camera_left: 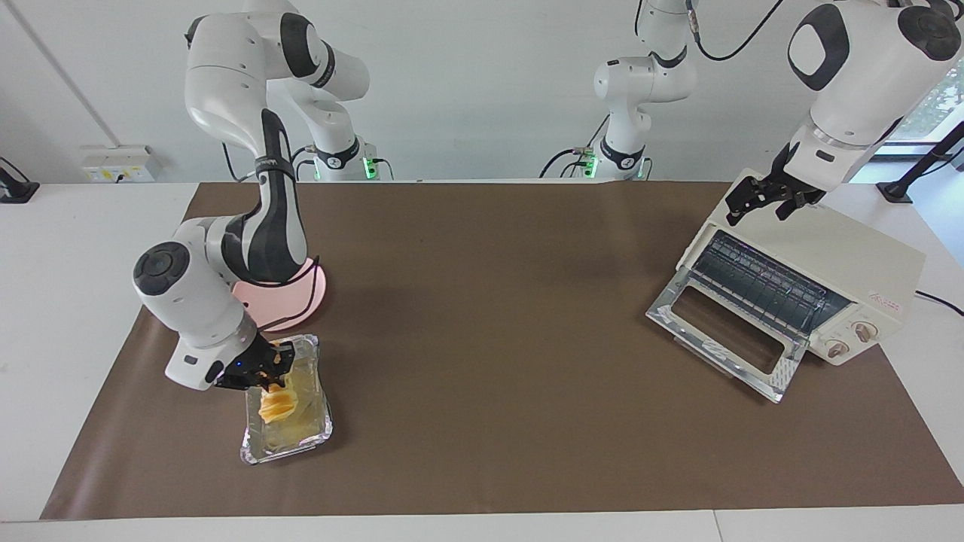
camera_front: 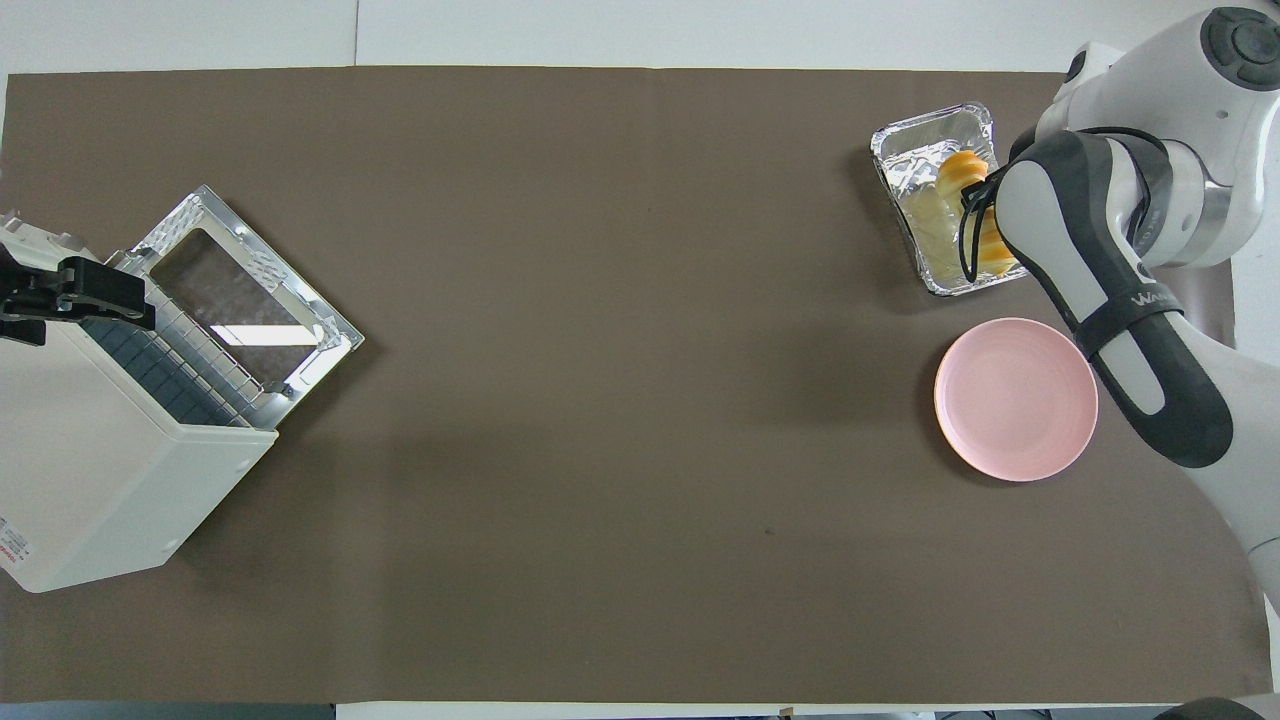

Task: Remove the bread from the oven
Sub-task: 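Grasp the bread rolls and lift them from the tray with the right gripper, then carry the bread rolls over the pink plate with the right gripper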

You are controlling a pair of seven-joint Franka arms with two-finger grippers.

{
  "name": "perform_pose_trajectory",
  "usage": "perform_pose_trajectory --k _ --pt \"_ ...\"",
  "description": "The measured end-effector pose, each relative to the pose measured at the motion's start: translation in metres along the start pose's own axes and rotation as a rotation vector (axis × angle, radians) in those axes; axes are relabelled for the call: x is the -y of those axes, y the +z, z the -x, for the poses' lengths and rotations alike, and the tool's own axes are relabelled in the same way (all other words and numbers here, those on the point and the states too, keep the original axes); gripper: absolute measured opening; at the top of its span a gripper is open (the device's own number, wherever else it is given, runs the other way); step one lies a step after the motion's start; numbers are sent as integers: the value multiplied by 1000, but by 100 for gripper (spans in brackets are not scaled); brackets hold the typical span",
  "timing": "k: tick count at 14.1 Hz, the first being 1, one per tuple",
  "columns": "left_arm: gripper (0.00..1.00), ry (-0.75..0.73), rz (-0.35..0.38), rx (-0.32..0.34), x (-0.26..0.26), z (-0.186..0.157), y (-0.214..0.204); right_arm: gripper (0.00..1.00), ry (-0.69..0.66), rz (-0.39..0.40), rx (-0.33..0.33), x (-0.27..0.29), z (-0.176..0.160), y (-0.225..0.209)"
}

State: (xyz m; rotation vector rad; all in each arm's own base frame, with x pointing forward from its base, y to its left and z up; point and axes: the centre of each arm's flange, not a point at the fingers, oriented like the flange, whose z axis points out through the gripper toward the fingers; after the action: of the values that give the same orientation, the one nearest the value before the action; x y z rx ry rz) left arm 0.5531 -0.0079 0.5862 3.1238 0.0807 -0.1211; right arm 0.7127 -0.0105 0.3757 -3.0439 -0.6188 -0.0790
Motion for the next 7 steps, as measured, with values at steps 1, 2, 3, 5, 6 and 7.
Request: perform_pose_trajectory --k 1,2,3,5,6,7 --pt "100 0 0 0 0 0 0 21 -1 1 8 2 3 -14" --pt "100 0 0 0 0 0 0 21 3 -1 16 3 7 -26" --pt "100 0 0 0 0 0 0 21 14 -4 28 5 12 -37" --pt "100 0 0 0 0 0 0 21 53 -5 39 9 23 -56" --pt "100 0 0 0 0 0 0 21 75 -5 44 12 30 -63" --pt "100 0 0 0 0 0 0 21 92 -5 52 16 40 -69"
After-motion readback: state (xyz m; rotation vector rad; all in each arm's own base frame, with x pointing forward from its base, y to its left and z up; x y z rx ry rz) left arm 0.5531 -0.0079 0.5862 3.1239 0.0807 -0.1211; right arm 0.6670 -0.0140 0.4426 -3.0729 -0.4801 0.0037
